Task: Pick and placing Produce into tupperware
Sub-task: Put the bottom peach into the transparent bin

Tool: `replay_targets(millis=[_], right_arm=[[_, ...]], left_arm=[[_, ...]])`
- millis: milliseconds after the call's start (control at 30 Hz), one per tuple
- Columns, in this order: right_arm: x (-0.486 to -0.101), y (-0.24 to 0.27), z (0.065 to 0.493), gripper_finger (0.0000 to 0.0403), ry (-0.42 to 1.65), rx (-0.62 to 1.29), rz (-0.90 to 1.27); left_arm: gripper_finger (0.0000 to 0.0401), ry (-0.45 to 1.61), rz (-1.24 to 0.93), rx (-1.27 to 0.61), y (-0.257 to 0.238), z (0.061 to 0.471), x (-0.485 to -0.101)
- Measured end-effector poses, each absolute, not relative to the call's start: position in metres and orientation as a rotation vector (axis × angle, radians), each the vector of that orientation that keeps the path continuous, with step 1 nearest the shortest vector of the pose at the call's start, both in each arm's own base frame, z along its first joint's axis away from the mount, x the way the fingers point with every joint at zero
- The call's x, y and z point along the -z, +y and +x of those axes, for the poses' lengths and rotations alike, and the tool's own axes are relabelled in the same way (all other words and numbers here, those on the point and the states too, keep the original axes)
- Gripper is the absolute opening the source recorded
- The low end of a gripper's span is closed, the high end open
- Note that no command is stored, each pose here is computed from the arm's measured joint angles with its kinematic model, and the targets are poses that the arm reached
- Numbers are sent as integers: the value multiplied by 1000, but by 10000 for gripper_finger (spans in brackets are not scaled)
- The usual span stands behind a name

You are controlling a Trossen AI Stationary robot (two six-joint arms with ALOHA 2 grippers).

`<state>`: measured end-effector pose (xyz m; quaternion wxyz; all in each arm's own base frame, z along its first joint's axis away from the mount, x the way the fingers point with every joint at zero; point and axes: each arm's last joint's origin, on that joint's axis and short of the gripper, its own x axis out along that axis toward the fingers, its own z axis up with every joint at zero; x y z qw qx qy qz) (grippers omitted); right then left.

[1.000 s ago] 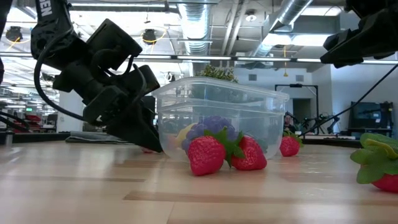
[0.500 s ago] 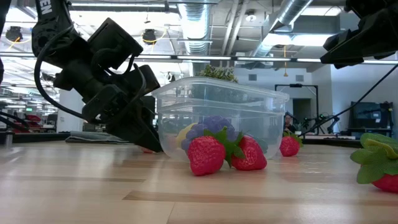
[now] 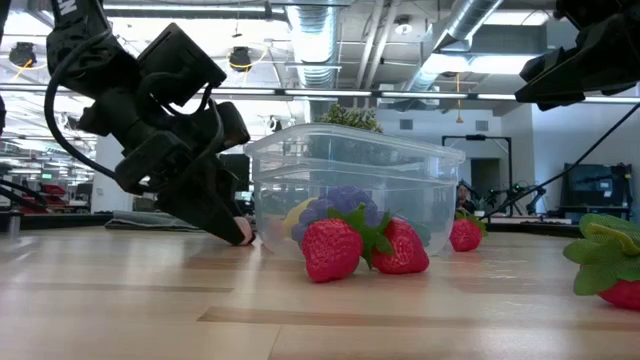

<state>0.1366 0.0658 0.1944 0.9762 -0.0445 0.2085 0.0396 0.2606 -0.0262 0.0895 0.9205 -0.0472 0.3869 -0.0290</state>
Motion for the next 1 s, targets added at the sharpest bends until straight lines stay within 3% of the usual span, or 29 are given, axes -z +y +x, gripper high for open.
replay_targets(millis=[400,1000], right_arm=[[-194,66,136,130,421,-83,-82],[-194,66,136,130,421,-83,-83]], left_arm=[[150,788,-92,47,-25,261,-90],[119,788,-88,58,-25,259,-94]])
